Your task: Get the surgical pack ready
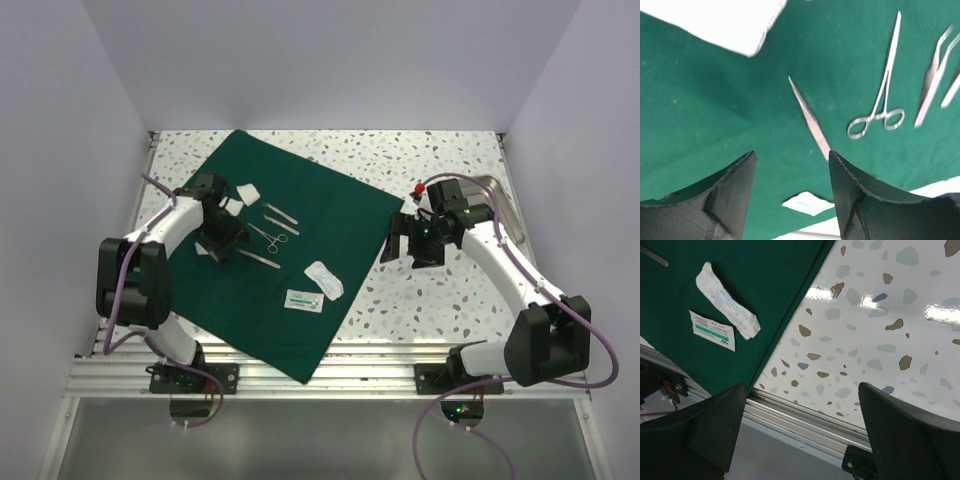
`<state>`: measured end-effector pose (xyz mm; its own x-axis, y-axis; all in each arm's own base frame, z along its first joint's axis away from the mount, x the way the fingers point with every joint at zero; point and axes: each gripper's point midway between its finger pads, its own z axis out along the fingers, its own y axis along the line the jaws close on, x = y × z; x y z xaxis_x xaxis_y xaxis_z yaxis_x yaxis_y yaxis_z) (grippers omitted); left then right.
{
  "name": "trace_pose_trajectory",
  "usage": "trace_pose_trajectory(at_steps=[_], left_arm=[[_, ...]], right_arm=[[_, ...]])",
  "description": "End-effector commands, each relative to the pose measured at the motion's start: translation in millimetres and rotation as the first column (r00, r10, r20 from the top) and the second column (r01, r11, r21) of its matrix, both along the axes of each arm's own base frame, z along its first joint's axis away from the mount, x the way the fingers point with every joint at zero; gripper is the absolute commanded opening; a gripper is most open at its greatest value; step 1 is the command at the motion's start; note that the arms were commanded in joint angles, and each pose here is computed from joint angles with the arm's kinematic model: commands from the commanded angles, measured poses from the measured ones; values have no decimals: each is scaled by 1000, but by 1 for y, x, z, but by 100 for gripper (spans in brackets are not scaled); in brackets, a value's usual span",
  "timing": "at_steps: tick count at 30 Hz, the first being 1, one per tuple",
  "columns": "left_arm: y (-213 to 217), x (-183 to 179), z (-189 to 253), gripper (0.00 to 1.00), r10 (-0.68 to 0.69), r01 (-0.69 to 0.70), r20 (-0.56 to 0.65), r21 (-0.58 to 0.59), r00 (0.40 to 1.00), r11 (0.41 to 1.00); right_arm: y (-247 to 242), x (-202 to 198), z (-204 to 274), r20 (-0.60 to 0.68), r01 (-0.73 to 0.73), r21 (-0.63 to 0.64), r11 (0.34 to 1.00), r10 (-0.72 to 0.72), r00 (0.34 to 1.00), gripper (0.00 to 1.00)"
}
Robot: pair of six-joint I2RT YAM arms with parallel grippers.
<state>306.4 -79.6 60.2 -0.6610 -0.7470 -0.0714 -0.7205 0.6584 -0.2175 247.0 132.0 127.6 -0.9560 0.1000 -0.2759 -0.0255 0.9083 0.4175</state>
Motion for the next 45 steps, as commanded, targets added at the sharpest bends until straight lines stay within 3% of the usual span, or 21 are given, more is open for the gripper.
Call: trace_pose_trajectory(at_steps=[1, 14, 24, 26, 29, 30, 31, 32, 37, 39, 43, 45], left_arm=[[4, 13, -4, 63, 63, -62, -13, 45, 998, 997], [-1, 38, -23, 56, 102, -100, -52, 54, 993, 994], [0, 31, -36, 47, 90, -82, -122, 71, 989, 994], [0, 30, -39, 40, 81, -72, -129, 73, 988, 995], [2, 32, -34, 17, 64, -54, -109, 94, 992, 994], [2, 32, -31, 17, 56, -46, -101, 95, 993, 994], [2, 36, -25, 4, 35, -27, -85, 96, 996, 995], [1, 34, -21, 0, 19, -9, -88, 107, 996, 994], [-19, 37, 20, 0, -176, 171, 36, 110, 984, 979], [-43, 41, 44, 0, -269, 264, 156, 47, 950, 963], [-104, 27, 76, 0, -438, 502, 375, -90, 817, 860], [-124, 16, 92, 0, -430, 559, 470, -173, 770, 811]], right_arm=[[7, 10, 11, 40, -30, 25, 999, 29, 999, 97], [3, 4, 7, 30, -27, 7, 1000, 27, 999, 97], [0, 4, 6, 26, -32, -11, 999, 32, 999, 98], [1, 4, 6, 26, -34, -10, 999, 34, 999, 98], [1, 6, 5, 26, -31, -10, 999, 31, 999, 98], [1, 7, 6, 31, -32, -10, 999, 32, 999, 98], [1, 8, 7, 33, -36, -11, 999, 36, 999, 97], [2, 10, 12, 48, -41, -8, 999, 41, 998, 96], [27, 16, 24, 95, -129, 65, 989, 123, 988, 92], [51, 13, 32, 108, -209, 148, 967, 194, 975, 88], [125, 0, 59, 220, -436, 308, 846, 383, 897, 77], [158, -12, 70, 277, -537, 337, 773, 463, 842, 75]])
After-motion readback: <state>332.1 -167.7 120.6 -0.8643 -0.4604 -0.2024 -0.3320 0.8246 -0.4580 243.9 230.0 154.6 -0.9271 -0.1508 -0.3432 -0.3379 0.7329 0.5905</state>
